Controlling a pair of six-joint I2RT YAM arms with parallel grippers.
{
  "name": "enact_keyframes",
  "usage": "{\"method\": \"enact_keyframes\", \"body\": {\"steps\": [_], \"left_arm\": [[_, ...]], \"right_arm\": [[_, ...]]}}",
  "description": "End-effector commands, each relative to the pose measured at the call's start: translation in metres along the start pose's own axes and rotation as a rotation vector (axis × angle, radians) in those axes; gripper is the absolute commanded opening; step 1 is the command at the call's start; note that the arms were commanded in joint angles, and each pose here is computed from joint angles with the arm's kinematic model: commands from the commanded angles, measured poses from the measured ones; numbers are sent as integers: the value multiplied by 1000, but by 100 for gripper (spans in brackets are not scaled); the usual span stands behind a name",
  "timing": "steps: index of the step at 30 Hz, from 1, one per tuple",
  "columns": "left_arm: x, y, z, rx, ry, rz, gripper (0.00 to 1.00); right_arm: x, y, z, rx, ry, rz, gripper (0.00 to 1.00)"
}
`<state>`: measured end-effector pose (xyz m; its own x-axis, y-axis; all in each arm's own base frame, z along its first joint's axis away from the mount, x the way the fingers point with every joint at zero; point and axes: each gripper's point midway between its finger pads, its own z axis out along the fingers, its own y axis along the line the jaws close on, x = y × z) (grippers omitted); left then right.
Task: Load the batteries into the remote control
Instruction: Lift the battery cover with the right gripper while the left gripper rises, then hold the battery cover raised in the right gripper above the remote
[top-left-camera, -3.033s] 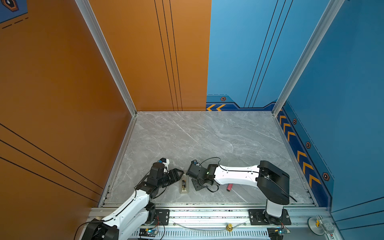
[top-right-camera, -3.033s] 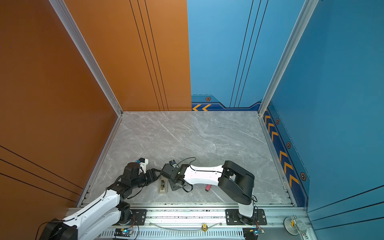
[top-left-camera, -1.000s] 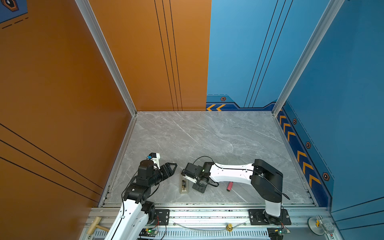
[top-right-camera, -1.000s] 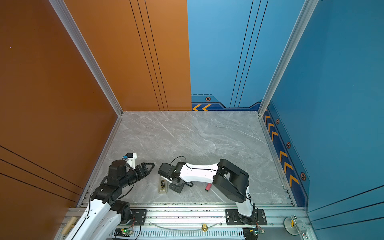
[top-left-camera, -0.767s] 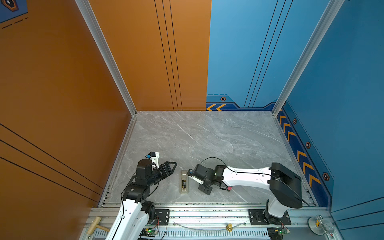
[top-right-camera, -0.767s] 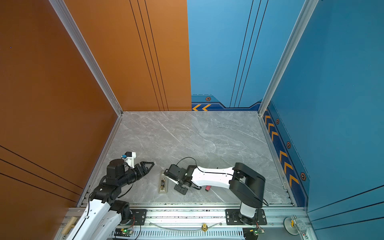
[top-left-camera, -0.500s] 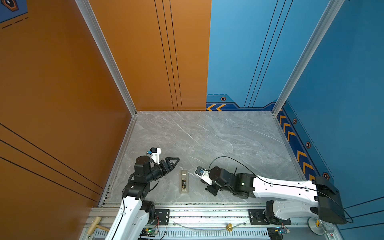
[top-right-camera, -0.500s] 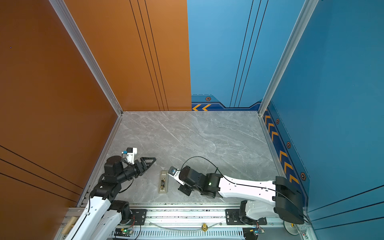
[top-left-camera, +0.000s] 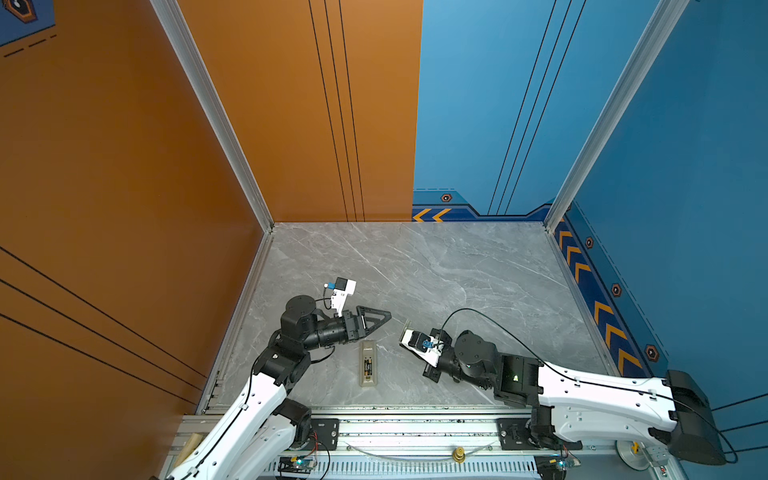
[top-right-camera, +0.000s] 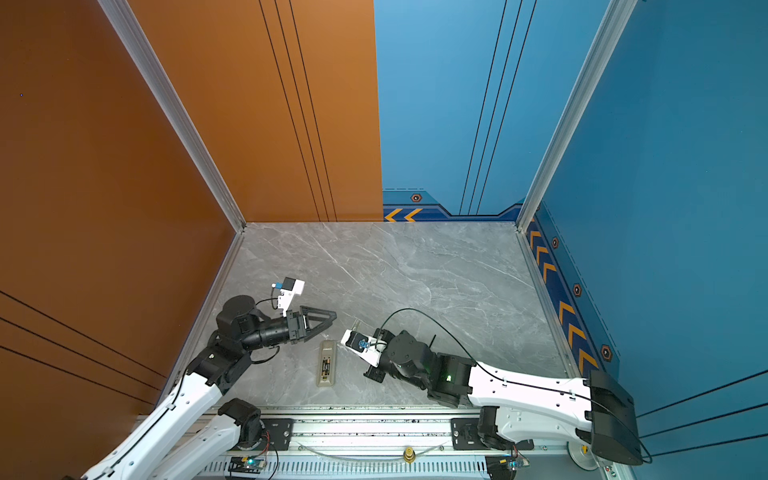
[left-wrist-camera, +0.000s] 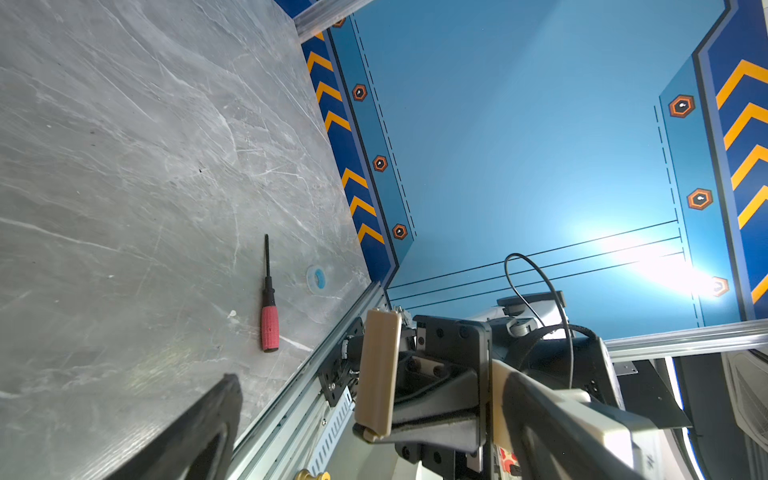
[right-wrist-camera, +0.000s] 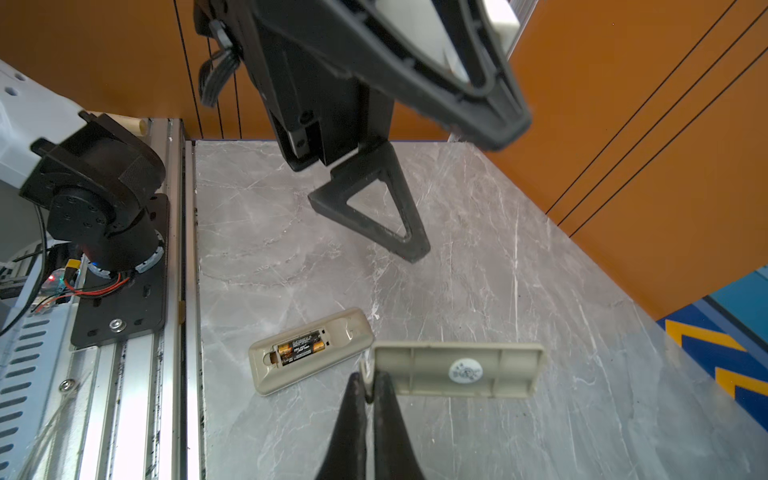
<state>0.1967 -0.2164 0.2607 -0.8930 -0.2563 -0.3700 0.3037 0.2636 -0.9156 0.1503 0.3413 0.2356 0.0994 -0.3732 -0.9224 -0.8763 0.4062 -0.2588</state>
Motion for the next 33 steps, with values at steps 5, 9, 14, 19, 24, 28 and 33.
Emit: {"method": "enact_keyframes", "body": {"steps": [5,9,14,19,24,28,33], "left_arm": [[5,-26,9,68,76,50,94],[10,-34,14,98,110,71,93],[11,-46,17,138,128,95,89],[12,-50,18,156,130,105,76],[11,-54,18,169,125,110,65],[11,-55,19,177,126,108,63],[13,-56,20,186,127,105,55]], "right_arm": [[-36,-5,0,-26,-128,-62,0],[-43,-5,1,-42,-163,-64,0],[-53,-3,-1,-65,-195,-64,0],[-62,-1,-4,-79,-228,-61,0],[-67,-2,-7,-80,-251,-60,0],[-67,-2,-6,-79,-250,-67,0],[-65,-3,-3,-75,-247,-74,0]]}}
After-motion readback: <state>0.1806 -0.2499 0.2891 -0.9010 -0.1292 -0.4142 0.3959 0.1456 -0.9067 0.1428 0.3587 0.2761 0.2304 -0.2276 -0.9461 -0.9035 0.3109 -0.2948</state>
